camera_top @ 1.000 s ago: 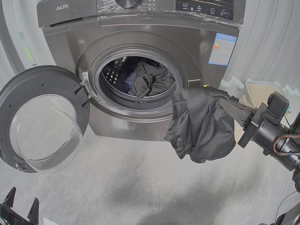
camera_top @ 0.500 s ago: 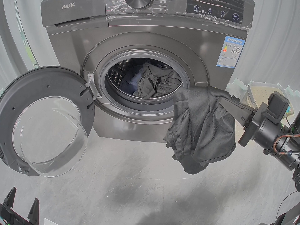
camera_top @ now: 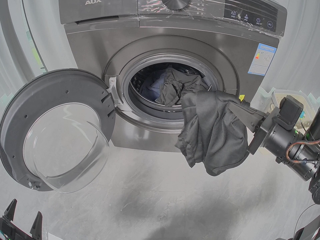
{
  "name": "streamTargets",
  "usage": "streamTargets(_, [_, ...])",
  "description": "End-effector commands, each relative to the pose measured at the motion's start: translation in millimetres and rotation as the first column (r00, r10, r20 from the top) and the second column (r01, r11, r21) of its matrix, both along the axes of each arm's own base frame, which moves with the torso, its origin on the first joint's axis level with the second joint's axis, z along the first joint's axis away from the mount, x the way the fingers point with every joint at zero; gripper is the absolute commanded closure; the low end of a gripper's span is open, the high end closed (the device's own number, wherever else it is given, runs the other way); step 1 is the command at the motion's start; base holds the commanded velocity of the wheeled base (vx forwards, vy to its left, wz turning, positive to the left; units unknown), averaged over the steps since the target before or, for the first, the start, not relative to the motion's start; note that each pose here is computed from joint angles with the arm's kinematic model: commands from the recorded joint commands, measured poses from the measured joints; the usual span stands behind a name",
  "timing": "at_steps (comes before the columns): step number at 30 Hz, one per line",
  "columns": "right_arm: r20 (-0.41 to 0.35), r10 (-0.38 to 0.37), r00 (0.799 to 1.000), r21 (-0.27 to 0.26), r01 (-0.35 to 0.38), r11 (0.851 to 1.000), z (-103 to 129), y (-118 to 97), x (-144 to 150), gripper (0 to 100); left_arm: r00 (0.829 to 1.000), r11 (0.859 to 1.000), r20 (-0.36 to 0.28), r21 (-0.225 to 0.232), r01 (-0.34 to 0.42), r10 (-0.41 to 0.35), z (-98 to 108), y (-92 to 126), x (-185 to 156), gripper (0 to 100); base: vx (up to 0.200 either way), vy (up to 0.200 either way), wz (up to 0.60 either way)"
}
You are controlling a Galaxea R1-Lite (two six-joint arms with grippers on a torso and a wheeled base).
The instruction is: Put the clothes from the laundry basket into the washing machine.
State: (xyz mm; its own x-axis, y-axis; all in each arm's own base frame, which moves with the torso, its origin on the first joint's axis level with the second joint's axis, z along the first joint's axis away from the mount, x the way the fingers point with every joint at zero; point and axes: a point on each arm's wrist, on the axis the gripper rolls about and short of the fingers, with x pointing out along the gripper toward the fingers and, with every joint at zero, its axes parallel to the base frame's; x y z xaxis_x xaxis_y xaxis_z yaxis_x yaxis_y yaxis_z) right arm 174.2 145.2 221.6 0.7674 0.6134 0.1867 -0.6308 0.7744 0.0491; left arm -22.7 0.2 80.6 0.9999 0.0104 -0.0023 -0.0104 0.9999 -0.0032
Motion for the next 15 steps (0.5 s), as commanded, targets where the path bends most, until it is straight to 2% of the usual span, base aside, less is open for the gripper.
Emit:
streamTargets(1, [-0.002,0.014,1.0,0.001,-0.014,1.0,1.3,12.2,8.0,100,1.0,1.0,0.001,0.003,0.003,-0.003,-5.0,-0.1,-0.2,0,0.0,0.0,0.0])
streamTargets(2, [-0.009,0.001,1.0,0.019,0.0,1.0,3.1,26.1,19.7,100,1.0,1.0,0.001,0.005,0.001,-0.001,-5.0,-0.1,-0.2,0,0.0,0.0,0.0])
streamTargets(6, [-0.055,-0.073,0.996,0.068,0.076,0.995,1.3,40.9,33.8,100,1.0,1.0,0.001,0.011,0.006,-0.006,-5.0,-0.2,-0.2,0,0.0,0.0,0.0])
streamTargets(10, [-0.089,-0.105,0.99,0.129,0.116,0.985,4.4,50.7,40.6,100,1.0,1.0,0.002,0.019,0.021,-0.021,-5.1,-0.6,-0.1,0,0.0,0.0,0.0])
streamTargets(11, [-0.097,-0.105,0.99,0.138,0.118,0.983,4.5,54.1,39.4,100,0.999,0.999,0.024,0.021,0.035,-0.035,-1.6,-0.9,-0.7,0,0.0,0.0,0.0])
streamTargets(13, [-0.107,-0.105,0.989,0.145,0.12,0.982,3.6,58.3,39.7,100,0.991,0.998,0.117,0.011,0.063,-0.064,15.9,-1.6,-5.1,0,0.0,0.0,0.0])
streamTargets(14, [-0.116,-0.101,0.988,0.159,0.119,0.98,3.3,62.6,41.7,100,0.964,0.992,0.237,0.035,0.119,-0.124,47.7,-3.1,-14.7,0,0.0,0.0,0.0])
streamTargets(15, [-0.119,-0.1,0.988,0.163,0.119,0.979,2.3,65.4,44.4,100,0.955,0.983,0.234,0.052,0.174,-0.181,59.0,-4.4,-14.4,0,0.0,0.0,0.0])
